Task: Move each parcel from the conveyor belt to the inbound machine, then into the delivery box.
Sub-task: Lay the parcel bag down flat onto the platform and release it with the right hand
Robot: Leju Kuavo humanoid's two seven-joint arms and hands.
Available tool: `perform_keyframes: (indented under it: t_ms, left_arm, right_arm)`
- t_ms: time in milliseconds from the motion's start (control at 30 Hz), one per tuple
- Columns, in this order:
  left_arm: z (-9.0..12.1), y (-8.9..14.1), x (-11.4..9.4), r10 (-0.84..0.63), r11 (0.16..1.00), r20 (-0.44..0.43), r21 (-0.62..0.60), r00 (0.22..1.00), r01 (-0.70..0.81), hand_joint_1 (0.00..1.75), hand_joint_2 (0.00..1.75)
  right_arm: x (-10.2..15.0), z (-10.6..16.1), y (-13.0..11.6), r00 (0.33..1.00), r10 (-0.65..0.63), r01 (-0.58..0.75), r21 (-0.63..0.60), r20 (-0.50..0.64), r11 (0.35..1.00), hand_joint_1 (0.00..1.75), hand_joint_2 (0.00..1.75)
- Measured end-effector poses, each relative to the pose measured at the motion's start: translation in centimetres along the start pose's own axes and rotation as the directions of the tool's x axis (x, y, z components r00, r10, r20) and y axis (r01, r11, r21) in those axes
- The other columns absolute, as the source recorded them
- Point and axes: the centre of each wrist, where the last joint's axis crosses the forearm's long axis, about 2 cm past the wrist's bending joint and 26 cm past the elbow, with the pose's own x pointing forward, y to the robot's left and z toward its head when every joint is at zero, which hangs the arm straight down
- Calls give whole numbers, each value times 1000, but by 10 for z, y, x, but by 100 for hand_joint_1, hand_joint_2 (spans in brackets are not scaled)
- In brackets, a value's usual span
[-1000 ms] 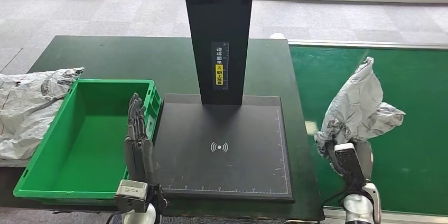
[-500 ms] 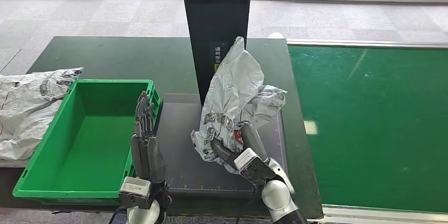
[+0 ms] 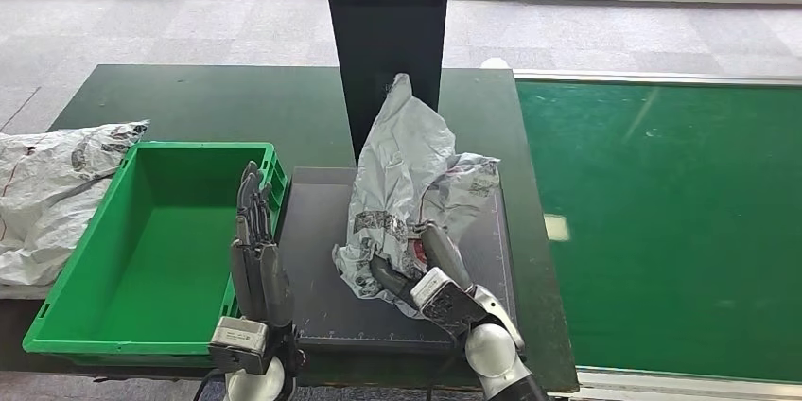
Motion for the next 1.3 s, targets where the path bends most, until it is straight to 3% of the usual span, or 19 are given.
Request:
perform_keyframes:
  t_ms: [200,333,367,500,700,867,1000,1300]
  left_arm:
    - [-1,1,2,-22,999,26,37,999,21,0,0]
    - [-4,4,9,-63,992,65,116,996,55,0,0]
    - [-5,4,11,-67,990,69,132,995,57,0,0]
    - [-10,7,22,-116,966,95,243,989,90,0,0]
    - [-28,19,57,-303,931,290,293,908,217,0,0]
    - [-31,22,64,-305,926,310,316,901,205,0,0]
    - [-32,23,65,-302,925,313,323,900,198,0,0]
    - [-32,24,65,-282,926,301,334,911,176,0,0]
  right_arm:
    - [-15,7,6,992,-22,30,65,-123,997,175,175]
    - [-29,21,11,977,-21,41,86,-212,995,6,175]
    - [-31,23,11,974,-21,41,88,-224,995,0,175]
    - [-38,32,11,966,-56,81,89,-253,993,0,175]
    - [-52,40,11,959,-103,137,115,-263,984,0,175]
    - [-56,44,13,963,-90,125,124,-255,984,0,175]
    - [-57,45,13,966,-37,72,129,-255,989,0,0]
    - [-48,49,13,949,203,-188,85,-242,978,0,0]
